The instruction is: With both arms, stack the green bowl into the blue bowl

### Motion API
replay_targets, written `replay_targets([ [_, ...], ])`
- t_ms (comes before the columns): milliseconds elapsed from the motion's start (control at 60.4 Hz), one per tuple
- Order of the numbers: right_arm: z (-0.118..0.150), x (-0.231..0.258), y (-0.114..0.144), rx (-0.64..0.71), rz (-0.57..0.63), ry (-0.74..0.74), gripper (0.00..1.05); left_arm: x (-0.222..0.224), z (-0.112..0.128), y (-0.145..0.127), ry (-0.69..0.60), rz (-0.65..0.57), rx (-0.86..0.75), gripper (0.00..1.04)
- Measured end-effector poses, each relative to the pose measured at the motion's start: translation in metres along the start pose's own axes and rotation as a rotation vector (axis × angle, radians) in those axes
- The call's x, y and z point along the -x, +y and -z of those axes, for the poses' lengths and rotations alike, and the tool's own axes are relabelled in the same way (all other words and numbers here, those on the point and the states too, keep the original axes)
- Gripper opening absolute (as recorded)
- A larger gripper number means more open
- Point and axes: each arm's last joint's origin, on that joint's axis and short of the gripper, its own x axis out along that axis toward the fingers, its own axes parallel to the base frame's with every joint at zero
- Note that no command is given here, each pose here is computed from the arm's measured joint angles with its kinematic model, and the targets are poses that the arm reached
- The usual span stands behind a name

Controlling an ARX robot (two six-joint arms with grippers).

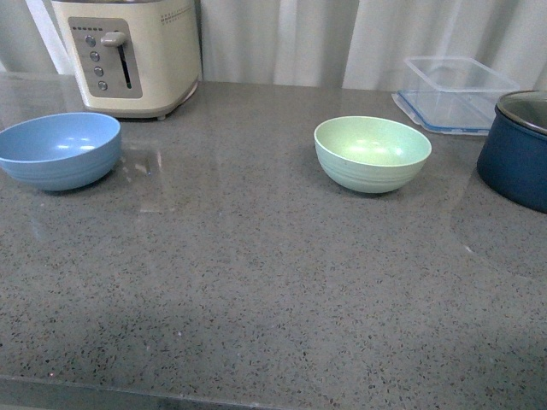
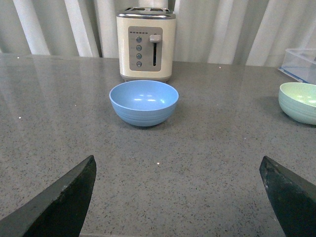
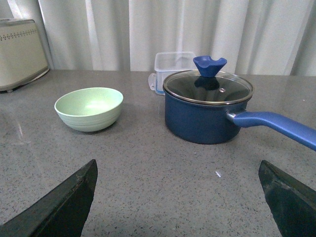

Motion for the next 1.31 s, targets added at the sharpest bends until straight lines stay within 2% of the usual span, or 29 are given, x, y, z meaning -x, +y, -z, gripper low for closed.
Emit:
replay_targets([
  [364, 0.0, 0.0, 0.0, 0.0, 0.0, 0.0, 0.95, 0.0, 0.0, 0.0, 0.0, 0.0, 0.0, 0.98],
  [430, 0.0, 0.0, 0.0, 0.0, 0.0, 0.0, 0.95, -0.002, 0.004, 0.002, 0.057, -0.12, -0.054, 0.98],
  [497, 0.0, 0.0, 0.0, 0.0, 0.0, 0.0, 0.95, -0.008, 0.003, 0.004, 0.097, -0.149, -0.067, 0.98],
  [712, 0.0, 0.0, 0.0, 0.0, 0.0, 0.0, 0.95, -0.032, -0.031, 0.013, 0.117, -0.179, -0.018, 0.98],
  [1060, 0.0, 0.0, 0.0, 0.0, 0.0, 0.0, 0.95, -0.11, -0.092, 0.031, 0.177, -0.194, 0.253, 0.98],
  [1159, 0.0, 0.0, 0.0, 0.0, 0.0, 0.0, 0.95, -0.138, -0.098, 0.034, 0.222, -0.214, 0.313, 0.98],
  [1308, 0.0, 0.0, 0.0, 0.0, 0.0, 0.0, 0.95, -0.176, -0.091, 0.04, 0.317, -0.252, 0.394, 0.98],
])
